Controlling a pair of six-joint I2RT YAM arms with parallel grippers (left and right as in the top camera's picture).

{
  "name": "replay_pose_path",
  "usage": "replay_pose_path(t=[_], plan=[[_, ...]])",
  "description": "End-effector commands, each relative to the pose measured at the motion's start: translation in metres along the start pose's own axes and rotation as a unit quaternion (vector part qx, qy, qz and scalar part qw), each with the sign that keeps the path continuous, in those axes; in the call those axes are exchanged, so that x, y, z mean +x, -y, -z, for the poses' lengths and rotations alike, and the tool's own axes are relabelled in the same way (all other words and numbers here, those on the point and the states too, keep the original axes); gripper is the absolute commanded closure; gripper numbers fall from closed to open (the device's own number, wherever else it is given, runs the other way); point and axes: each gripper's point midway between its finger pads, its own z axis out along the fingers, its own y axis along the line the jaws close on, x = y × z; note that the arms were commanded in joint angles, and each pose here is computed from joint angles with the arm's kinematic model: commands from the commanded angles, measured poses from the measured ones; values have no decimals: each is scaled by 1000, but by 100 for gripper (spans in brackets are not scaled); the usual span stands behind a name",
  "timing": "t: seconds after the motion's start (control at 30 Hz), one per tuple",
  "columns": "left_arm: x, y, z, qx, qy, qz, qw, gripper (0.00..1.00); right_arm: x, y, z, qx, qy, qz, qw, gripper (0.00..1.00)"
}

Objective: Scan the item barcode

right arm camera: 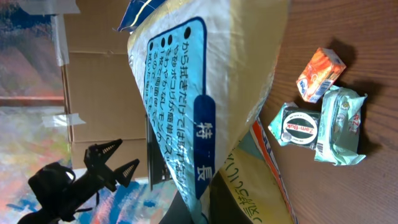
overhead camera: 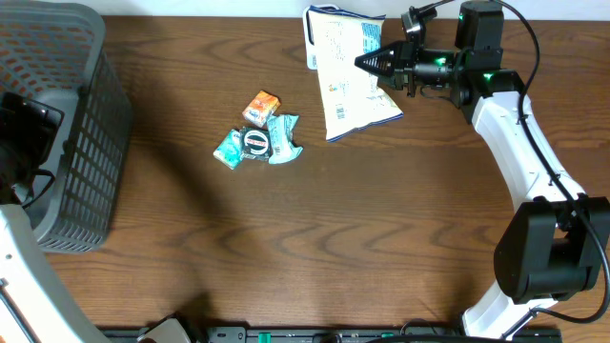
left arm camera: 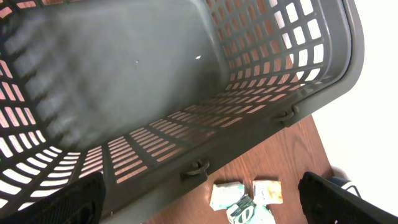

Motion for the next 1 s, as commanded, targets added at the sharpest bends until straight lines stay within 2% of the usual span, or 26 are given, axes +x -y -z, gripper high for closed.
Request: replay_pose_path(t=[0.0,0.57,0.73,0.8,0.97], plan=[[-3,1,6,3,10,4,1000,2,4,-18,3,-10,-2,21,1000,99],[-3,1,6,3,10,4,1000,2,7,-16,-5,-1,-2,42,999,99],[-3,1,6,3,10,4,1000,2,10,36,-7,124,26,67,990,99],[-3,1,6,3,10,4,1000,2,10,84,4,265,47,91,959,99],[-3,1,6,3,10,4,1000,3,10,136,39,491,69,148,856,99]])
